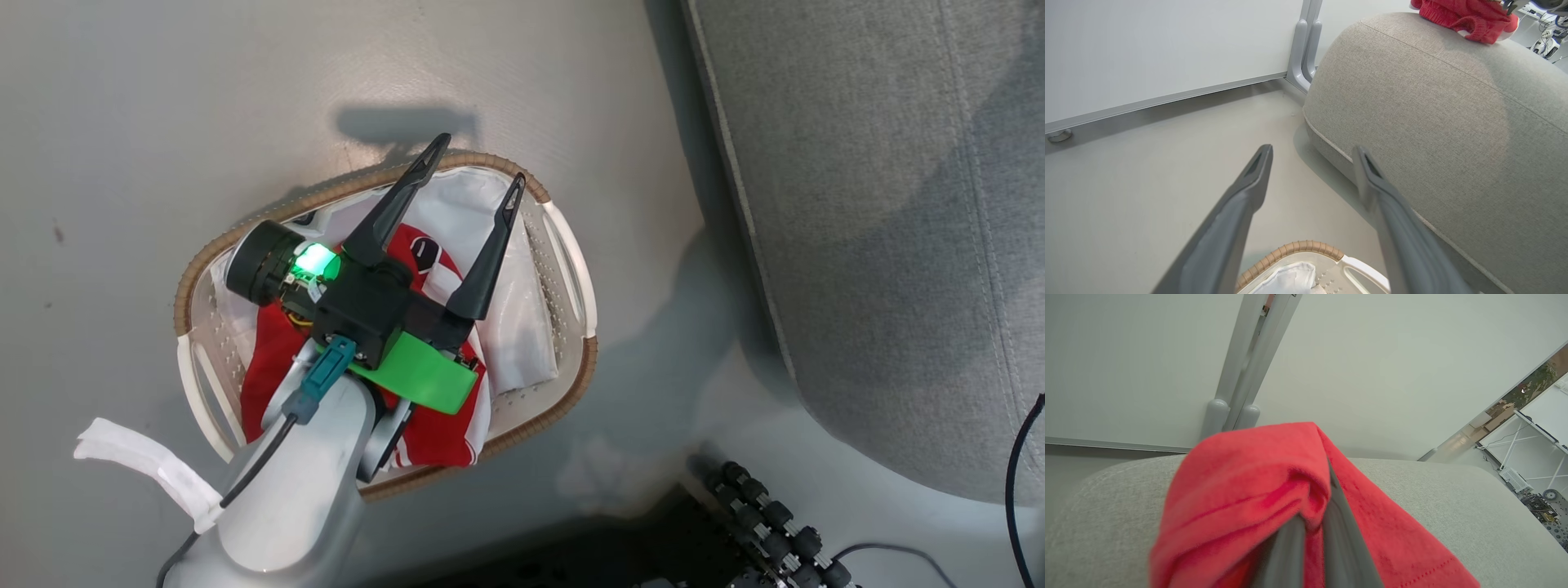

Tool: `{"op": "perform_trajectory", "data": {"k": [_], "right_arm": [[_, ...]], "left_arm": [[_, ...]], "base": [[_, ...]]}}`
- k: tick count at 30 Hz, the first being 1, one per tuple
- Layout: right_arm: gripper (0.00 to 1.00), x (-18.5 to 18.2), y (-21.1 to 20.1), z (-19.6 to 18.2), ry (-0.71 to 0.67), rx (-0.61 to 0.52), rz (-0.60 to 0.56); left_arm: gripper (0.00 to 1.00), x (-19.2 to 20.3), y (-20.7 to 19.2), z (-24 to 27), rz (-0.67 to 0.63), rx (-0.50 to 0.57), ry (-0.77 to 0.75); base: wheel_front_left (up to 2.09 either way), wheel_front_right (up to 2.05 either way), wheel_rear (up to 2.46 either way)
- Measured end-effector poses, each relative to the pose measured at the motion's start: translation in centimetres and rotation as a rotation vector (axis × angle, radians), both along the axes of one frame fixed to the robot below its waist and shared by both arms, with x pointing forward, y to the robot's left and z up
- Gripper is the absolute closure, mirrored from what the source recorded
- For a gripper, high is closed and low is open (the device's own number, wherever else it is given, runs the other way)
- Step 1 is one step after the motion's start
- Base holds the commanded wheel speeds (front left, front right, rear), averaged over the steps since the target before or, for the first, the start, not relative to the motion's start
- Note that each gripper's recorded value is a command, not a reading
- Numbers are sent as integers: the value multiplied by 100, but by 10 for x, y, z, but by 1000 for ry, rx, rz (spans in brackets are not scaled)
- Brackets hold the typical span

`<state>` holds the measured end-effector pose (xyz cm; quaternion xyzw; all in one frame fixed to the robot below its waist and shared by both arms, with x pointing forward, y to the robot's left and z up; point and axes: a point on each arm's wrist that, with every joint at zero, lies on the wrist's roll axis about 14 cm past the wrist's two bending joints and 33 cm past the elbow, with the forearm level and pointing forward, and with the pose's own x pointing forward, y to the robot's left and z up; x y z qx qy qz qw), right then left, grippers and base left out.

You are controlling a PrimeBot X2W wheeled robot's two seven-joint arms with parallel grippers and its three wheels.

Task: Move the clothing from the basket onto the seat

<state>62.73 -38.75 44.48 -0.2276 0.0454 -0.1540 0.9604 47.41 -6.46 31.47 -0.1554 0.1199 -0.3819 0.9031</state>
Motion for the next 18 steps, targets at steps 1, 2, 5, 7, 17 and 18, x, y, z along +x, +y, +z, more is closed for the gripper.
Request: {"op": "perform_trajectory", "data": {"k": [1, 2, 5, 7, 17, 18], "right_arm": [[76, 0, 1, -3, 5, 1, 1], [71, 0, 3, -7, 14, 1, 4], [0, -1, 11, -18, 38, 7, 22], [0, -5, 15, -22, 53, 2, 34], [0, -51, 38, -35, 123, -3, 100], [0, -55, 41, -33, 123, 2, 108]], "left_arm": [[0, 0, 1, -1, 3, 1, 3], [0, 0, 2, -2, 5, 4, 4], [0, 1, 5, -3, 12, 10, 10], [0, 1, 6, -2, 15, 11, 12], [0, 7, 11, 26, 59, 4, -14], [0, 6, 13, 29, 64, 8, -16]], "base": [[0, 0, 0], [0, 0, 0], [0, 0, 0], [0, 0, 0], [0, 0, 0], [0, 0, 0]]}}
